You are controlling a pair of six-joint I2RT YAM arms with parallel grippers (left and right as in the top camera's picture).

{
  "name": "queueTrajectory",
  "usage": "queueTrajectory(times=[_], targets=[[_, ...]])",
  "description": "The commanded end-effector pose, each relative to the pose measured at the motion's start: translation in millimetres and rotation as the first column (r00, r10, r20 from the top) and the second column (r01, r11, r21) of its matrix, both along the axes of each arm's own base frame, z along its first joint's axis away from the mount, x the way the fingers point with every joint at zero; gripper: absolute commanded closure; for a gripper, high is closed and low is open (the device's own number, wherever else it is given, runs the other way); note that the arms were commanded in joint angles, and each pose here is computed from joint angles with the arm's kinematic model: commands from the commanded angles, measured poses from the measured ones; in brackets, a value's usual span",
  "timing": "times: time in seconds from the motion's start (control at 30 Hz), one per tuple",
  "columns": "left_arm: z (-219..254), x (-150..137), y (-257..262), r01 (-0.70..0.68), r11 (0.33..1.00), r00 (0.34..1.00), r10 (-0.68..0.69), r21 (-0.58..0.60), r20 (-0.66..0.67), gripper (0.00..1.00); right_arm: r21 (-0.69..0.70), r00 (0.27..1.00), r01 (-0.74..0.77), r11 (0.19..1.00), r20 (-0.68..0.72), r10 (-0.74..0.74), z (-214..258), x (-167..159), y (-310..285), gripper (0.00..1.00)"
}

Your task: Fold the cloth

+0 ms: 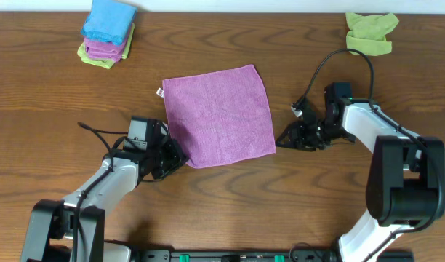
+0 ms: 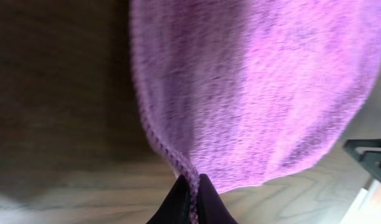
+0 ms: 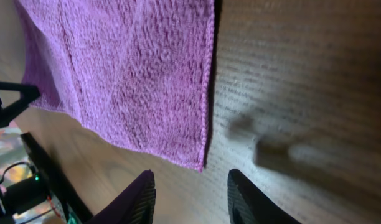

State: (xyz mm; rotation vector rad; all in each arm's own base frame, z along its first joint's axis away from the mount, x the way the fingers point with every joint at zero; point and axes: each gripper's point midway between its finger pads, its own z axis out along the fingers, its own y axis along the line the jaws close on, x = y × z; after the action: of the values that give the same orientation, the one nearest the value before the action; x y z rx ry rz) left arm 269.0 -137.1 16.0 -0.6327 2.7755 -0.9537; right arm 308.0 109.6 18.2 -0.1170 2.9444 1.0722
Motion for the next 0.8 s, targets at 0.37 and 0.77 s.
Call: queueTrajectory(times=[0.37, 0.77], targets=[[12.9, 11.2, -10.5, -0.003, 0.997, 1.000, 0.005, -0.072, 0.025, 0.94, 0.014, 0.995, -0.063, 0.998, -0.078, 0.063, -32.3, -20.9, 12.0, 0.61], [13.8, 10.8, -11.8, 0.001, 0.997, 1.000, 0.001, -0.080, 0.024, 0.94, 0.010, 0.993, -0.042, 0.999, -0.110, 0.043, -51.1, -19.7, 11.9, 0.68]])
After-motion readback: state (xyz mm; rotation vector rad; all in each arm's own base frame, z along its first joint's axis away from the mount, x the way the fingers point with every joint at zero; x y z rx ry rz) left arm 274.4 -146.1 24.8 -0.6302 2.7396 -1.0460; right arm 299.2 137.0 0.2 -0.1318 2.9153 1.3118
